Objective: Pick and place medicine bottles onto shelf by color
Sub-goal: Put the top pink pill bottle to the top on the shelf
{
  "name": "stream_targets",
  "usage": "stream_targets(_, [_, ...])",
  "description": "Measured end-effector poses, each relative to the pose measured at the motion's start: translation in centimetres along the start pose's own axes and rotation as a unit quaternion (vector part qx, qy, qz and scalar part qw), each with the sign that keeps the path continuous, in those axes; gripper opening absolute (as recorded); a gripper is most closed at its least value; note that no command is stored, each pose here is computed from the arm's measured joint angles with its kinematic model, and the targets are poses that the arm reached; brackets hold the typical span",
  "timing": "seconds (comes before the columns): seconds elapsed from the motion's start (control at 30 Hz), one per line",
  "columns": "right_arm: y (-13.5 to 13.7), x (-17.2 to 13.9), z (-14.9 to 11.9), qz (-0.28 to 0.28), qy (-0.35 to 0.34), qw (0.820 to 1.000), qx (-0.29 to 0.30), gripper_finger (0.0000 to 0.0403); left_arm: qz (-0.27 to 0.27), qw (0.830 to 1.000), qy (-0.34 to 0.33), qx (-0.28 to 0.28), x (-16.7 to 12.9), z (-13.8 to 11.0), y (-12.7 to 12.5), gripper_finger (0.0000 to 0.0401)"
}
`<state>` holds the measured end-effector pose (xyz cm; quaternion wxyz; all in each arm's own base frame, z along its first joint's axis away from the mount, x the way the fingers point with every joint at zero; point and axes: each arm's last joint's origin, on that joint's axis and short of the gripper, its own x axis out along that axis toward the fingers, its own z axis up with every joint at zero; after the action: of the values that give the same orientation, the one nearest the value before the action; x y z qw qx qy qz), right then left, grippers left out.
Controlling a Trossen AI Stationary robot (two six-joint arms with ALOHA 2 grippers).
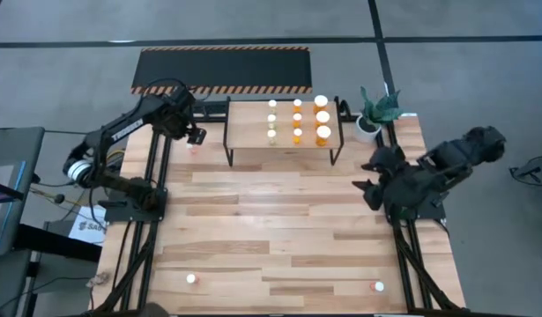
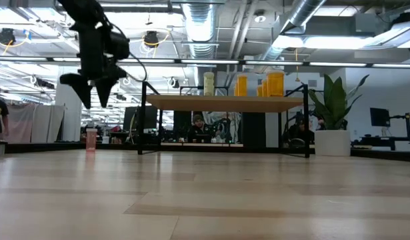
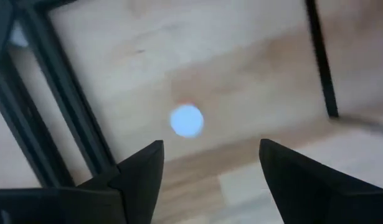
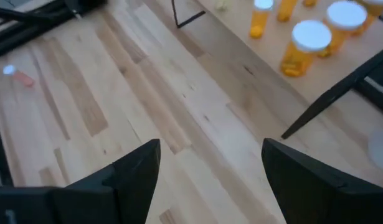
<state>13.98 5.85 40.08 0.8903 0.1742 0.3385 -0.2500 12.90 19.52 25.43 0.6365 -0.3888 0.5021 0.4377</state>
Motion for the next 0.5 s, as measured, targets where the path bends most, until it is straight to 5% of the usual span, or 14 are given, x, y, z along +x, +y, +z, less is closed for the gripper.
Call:
stream_targets(0.17, [0.8,0.9,-1.3,0.002,0.005,1.000,0.001,0.0302,0.025,0.995,0.032,-0.094,2.1,1.1,1.2,0.0252])
stream_targets(0.5, [2.5,2.3,-2.0,-0.014,0.019,0.999,-0.028,0.0302,0.038,0.990,0.106,-0.084,6.3,2.3,1.3,0.0252])
